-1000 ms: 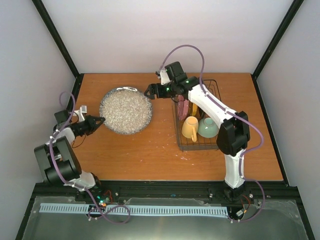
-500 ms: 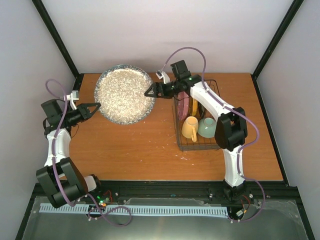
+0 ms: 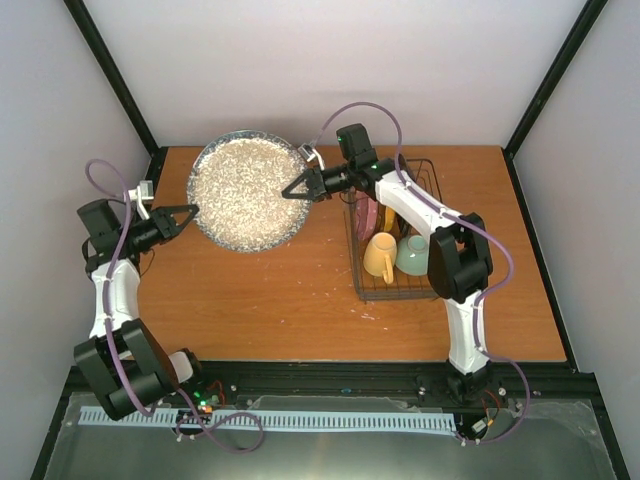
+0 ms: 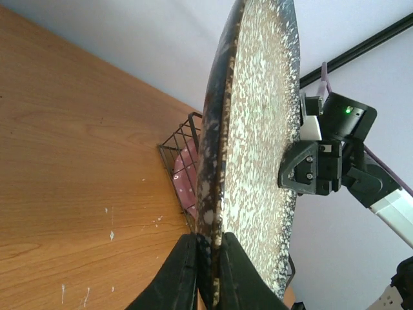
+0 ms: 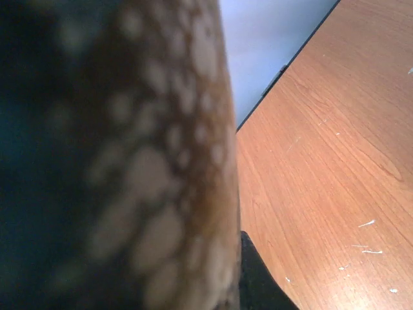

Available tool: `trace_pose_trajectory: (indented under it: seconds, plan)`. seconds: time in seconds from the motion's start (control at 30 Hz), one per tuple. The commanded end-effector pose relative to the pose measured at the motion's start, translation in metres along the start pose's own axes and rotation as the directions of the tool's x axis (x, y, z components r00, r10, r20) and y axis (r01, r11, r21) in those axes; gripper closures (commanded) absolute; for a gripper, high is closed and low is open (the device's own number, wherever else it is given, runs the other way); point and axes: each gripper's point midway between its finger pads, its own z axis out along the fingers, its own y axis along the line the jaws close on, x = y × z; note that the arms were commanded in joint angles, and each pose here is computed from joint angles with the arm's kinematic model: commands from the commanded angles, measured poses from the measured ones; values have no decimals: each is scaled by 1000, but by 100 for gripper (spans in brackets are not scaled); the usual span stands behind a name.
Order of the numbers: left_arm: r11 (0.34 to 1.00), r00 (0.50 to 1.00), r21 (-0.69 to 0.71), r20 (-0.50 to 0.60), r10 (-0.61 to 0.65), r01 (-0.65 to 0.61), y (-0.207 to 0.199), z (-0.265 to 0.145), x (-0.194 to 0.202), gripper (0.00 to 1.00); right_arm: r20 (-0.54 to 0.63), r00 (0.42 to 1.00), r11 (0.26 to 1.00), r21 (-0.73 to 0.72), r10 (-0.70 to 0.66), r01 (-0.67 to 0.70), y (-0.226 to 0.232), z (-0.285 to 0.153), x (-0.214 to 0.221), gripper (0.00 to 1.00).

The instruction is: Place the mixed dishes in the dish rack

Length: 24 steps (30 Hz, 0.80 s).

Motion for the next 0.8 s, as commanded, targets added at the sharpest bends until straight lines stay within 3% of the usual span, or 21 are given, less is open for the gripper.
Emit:
trace_pose_trajectory:
  seconds: [0.0, 0.1, 0.2, 0.23, 0.33, 0.6, 0.77]
  plan:
    - [984, 991, 116, -13, 135, -133, -42, -3, -6, 100, -44, 988, 973, -182, -151, 141, 76, -2, 3, 97]
    - [986, 990, 92, -8, 138, -137, -38, -2, -6, 96, -16, 987, 976, -149, -162, 158, 86, -7, -2, 97]
    - [992, 993, 43, 0, 116, -116, -29, -2, -8, 73, 27, 988, 984, -95, -152, 154, 87, -14, -11, 97]
    - [993, 993, 19, 6, 114, -114, -25, -2, -9, 62, 42, 988, 985, -82, -150, 153, 88, -17, -14, 97]
    - [991, 993, -57, 26, 119, -118, -16, -3, -14, 3, 82, 986, 988, -42, -144, 148, 91, -26, -22, 97]
    - [932, 966, -326, 146, 213, -156, -9, -24, -43, 0, 190, 962, 978, 114, -195, 175, 105, -58, -46, 97]
    - [878, 942, -448, 190, 278, -169, -7, -39, -53, 0, 266, 924, 935, 299, -273, 191, 120, -87, -65, 97]
